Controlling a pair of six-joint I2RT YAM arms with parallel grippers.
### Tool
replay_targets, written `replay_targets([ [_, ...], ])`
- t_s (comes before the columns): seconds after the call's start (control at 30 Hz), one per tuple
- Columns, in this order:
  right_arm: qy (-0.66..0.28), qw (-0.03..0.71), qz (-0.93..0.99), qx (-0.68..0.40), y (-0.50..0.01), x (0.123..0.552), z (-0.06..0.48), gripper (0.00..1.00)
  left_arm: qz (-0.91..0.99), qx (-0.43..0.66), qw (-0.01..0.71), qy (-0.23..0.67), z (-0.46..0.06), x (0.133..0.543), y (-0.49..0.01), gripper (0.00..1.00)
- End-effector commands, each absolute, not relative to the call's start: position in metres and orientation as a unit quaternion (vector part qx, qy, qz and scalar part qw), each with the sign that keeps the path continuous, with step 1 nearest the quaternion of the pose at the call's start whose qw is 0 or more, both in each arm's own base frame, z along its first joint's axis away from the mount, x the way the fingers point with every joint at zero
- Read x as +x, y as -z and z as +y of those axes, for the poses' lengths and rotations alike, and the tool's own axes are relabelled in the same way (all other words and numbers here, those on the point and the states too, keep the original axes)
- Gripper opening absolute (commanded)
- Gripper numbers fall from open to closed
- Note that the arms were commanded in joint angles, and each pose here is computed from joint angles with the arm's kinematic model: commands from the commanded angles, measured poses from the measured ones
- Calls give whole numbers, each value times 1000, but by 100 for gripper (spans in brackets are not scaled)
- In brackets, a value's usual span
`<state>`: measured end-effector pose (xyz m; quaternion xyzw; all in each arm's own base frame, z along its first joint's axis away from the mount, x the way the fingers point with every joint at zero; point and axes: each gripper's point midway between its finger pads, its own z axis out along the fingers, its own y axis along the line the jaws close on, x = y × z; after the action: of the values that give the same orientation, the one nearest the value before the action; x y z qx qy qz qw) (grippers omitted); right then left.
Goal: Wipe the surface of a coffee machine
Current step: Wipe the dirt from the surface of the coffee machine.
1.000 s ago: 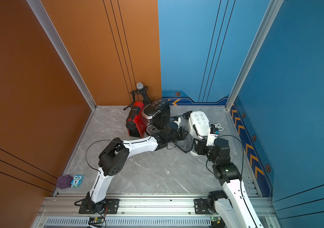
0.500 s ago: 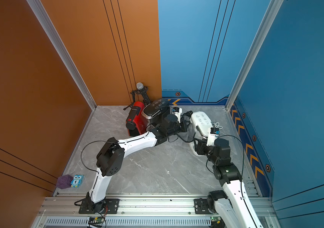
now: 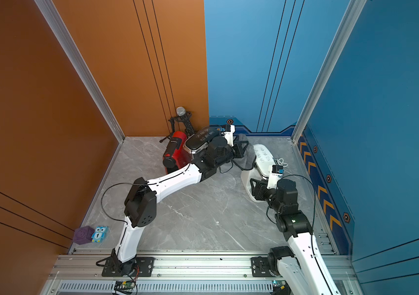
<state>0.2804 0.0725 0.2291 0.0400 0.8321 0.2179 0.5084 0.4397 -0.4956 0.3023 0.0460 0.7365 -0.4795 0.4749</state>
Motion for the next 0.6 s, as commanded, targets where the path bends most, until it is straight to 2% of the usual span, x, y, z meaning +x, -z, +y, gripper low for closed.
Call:
replay_targets([
  [0.0, -207, 522, 827, 34, -236, 285, 69, 58, 764, 30, 457, 454, -497, 455, -251, 0],
  [0.27, -205, 519, 829, 35, -233, 287, 69, 58, 806, 16, 409, 429, -497, 459, -171, 0],
  [0.57, -209, 516, 830, 37, -229, 291, 70, 58, 837, 13, 369, 403, -488, 447, -116, 0],
])
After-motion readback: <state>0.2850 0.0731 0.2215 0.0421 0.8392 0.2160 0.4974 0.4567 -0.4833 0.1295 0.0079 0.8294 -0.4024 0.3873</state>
